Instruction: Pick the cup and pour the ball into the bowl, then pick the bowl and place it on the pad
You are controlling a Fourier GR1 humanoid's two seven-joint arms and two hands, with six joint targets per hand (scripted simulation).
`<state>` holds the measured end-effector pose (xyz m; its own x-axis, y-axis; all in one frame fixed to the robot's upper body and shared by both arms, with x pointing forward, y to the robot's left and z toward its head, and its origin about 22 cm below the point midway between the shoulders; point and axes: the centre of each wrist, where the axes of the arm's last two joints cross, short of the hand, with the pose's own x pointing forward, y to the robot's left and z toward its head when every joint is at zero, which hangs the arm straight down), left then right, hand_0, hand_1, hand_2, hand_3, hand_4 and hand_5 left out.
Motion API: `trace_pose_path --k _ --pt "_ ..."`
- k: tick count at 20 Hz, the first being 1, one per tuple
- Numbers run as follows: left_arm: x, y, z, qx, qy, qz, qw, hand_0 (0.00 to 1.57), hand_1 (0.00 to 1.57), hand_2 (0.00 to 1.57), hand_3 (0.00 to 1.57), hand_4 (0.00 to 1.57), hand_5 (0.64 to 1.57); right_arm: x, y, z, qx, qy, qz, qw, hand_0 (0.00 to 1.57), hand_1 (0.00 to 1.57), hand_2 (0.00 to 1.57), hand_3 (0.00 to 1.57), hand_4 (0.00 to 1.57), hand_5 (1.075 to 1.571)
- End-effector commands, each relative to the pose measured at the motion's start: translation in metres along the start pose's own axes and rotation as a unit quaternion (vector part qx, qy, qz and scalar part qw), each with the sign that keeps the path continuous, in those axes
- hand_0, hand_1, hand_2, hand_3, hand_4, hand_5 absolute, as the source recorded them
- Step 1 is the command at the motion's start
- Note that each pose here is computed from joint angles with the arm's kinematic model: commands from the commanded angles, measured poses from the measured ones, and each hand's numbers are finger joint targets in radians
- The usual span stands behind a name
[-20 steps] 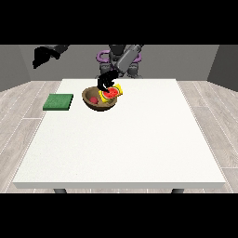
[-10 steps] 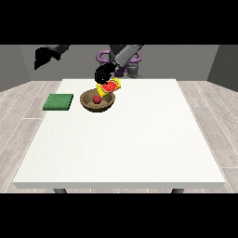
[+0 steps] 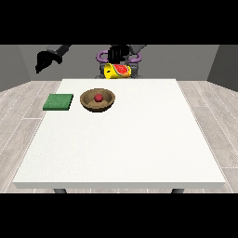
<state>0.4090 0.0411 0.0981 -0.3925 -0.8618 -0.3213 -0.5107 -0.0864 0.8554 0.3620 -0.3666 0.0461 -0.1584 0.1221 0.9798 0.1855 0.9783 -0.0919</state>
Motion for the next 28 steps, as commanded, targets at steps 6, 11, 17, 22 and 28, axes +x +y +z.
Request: trace_pose_path --k 6,11,17,22,28 --pt "-0.105 -0.003 0.029 0.051 0.136 0.202 0.968 1.53 1.53 1.57 1.57 1.32 1.45 0.0 0.003 0.005 -0.01 0.009 0.003 0.9999 0.0 0.0 0.49 0.66 0.58 1.567" --pt "-0.09 0.005 0.026 0.066 0.129 0.393 0.908 1.0 1.0 1.46 1.49 1.39 1.287 0.014 0.053 -0.009 -0.003 -0.033 -0.035 0.9989 0.0 0.0 0.56 0.67 0.59 1.571" --pt "-0.085 0.045 0.003 0.126 0.172 0.702 0.679 0.0 0.0 0.0 0.0 0.58 1.559 -0.002 0.052 0.001 -0.011 0.0 -0.049 0.9987 0.0 0.0 0.43 0.46 0.66 1.571" --pt "-0.179 0.056 0.026 0.109 0.123 0.786 0.596 0.0 0.0 0.0 0.0 0.4 1.54 -0.024 0.047 0.02 -0.024 0.018 -0.074 0.9968 0.0 0.0 0.36 0.38 0.67 1.571" --pt "-0.288 0.064 0.08 0.108 0.145 0.804 0.567 0.0 0.0 0.0 0.0 0.29 1.548 -0.02 0.11 0.029 0.009 0.007 -0.084 0.9964 0.0 0.0 0.0 0.0 0.0 1.57"
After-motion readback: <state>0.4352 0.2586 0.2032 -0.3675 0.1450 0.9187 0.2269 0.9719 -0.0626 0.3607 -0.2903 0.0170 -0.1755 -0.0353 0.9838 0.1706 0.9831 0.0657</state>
